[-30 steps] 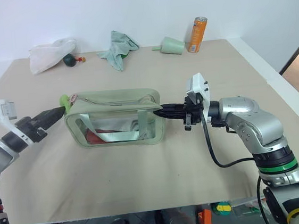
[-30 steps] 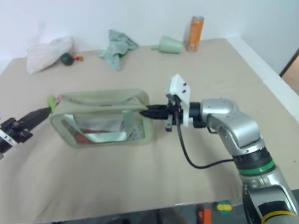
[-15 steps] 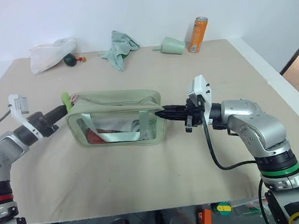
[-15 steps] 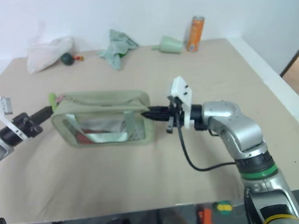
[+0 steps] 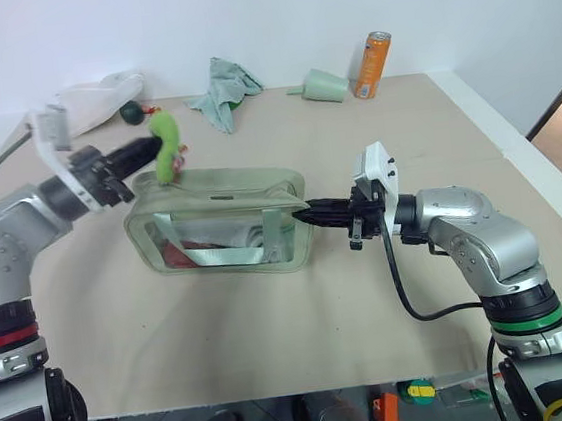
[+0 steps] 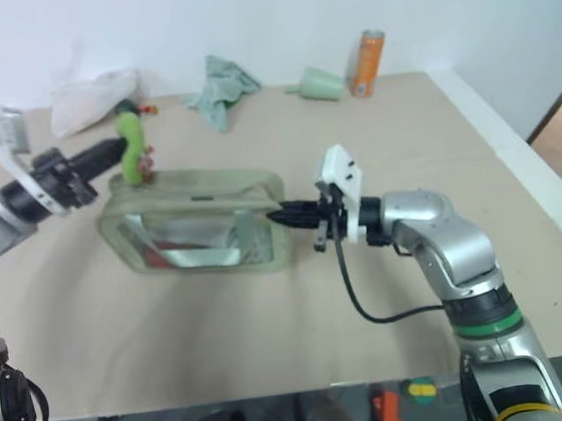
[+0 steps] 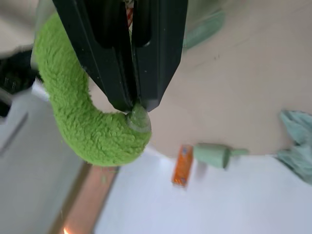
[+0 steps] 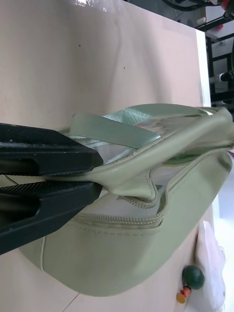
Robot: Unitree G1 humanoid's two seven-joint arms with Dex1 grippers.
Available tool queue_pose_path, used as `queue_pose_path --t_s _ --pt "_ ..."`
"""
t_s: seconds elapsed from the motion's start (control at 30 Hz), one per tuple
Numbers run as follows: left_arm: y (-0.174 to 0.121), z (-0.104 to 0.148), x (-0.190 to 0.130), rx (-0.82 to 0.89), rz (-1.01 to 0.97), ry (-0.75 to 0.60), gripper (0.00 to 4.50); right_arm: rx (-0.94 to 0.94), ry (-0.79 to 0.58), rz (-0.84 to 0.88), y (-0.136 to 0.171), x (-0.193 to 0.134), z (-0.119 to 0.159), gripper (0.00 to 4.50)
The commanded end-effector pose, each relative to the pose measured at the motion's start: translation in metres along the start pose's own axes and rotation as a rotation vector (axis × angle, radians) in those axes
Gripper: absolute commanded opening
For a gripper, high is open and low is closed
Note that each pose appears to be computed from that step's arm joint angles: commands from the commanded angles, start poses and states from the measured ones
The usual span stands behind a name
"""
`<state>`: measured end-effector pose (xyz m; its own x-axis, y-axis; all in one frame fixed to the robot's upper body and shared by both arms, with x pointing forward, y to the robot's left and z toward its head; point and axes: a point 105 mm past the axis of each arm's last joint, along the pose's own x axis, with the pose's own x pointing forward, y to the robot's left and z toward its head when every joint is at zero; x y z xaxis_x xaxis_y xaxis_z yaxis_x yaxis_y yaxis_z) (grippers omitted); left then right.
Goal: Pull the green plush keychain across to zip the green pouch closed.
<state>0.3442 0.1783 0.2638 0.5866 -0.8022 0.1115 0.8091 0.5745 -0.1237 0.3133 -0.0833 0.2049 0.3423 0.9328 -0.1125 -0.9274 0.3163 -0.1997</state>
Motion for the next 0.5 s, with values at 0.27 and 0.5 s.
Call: queue_pose_path --t_s 0.27,0.5 --pt "-0.002 -0.009 0.008 0.092 -0.044 0.11 2.47 -0.039 -0.013 -0.026 -0.001 -0.005 0.009 0.0" --pt "0.004 0.021 -0.009 0.069 -0.017 -0.036 3.25 -0.041 -0.013 -0.023 -0.001 -0.004 0.009 0.0"
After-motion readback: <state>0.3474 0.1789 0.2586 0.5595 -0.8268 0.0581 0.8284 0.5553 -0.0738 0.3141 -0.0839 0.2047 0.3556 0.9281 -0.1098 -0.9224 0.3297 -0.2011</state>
